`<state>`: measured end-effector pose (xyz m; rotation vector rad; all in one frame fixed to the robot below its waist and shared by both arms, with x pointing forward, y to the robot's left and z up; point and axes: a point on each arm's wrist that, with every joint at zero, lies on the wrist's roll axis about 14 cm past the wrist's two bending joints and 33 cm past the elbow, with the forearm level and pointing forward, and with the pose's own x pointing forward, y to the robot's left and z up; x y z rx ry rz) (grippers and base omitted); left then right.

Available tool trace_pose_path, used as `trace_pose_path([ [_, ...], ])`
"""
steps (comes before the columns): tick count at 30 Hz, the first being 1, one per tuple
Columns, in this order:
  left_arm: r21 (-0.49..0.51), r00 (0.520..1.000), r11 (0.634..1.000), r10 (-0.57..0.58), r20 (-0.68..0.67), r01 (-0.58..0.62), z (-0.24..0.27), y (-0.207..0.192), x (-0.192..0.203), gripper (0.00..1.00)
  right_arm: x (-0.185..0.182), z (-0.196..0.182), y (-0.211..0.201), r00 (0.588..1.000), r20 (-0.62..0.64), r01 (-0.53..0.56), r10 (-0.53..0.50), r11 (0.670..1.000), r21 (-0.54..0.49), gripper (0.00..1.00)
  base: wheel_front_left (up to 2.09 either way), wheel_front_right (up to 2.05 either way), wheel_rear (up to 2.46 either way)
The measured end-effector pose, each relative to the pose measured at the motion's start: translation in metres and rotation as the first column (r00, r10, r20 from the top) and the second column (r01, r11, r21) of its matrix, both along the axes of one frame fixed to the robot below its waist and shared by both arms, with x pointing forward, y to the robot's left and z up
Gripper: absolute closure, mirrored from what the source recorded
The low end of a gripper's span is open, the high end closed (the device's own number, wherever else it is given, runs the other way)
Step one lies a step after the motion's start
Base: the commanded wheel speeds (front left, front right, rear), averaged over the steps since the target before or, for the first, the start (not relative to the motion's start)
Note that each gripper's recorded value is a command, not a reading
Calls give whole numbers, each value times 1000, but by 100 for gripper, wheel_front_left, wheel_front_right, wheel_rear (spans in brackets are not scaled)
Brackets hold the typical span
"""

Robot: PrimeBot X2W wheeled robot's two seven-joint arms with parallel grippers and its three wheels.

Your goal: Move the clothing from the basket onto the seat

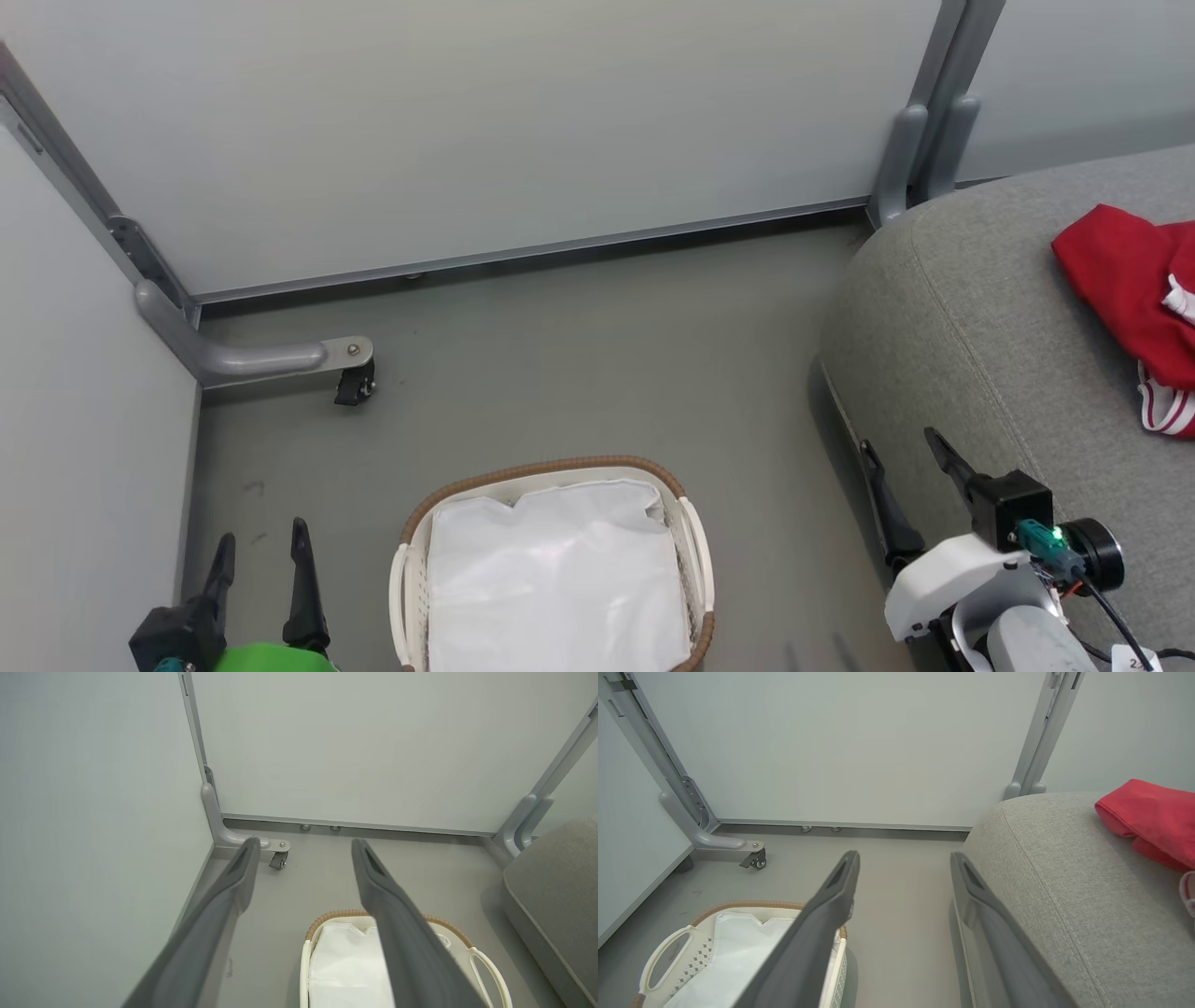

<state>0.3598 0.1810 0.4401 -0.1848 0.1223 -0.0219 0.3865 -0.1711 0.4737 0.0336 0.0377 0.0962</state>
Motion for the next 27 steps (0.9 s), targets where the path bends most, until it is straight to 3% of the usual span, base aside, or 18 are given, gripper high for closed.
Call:
trace_pose_path([
  [1,-10,1000,1000,3,-4,-3,-1,0,-2,0,-1,-1,0,1000,-2,1,-1,1000,3,0,0,0,0],
  [2,-19,1000,1000,7,-15,-8,-4,0,-5,100,-3,-3,1,1000,-9,-1,1,1000,5,100,0,0,0],
  [7,-33,998,999,12,-66,-14,-19,-1,-12,100,-13,-25,4,997,-81,3,-2,1000,22,100,0,0,0],
  [15,-158,993,985,59,-99,-74,-21,5,-13,100,-12,-25,-6,992,-110,71,-54,984,164,100,0,0,0],
  [27,-338,988,931,107,-112,-139,-15,10,-8,100,-8,-16,-14,988,-122,138,-99,918,373,100,0,0,0],
])
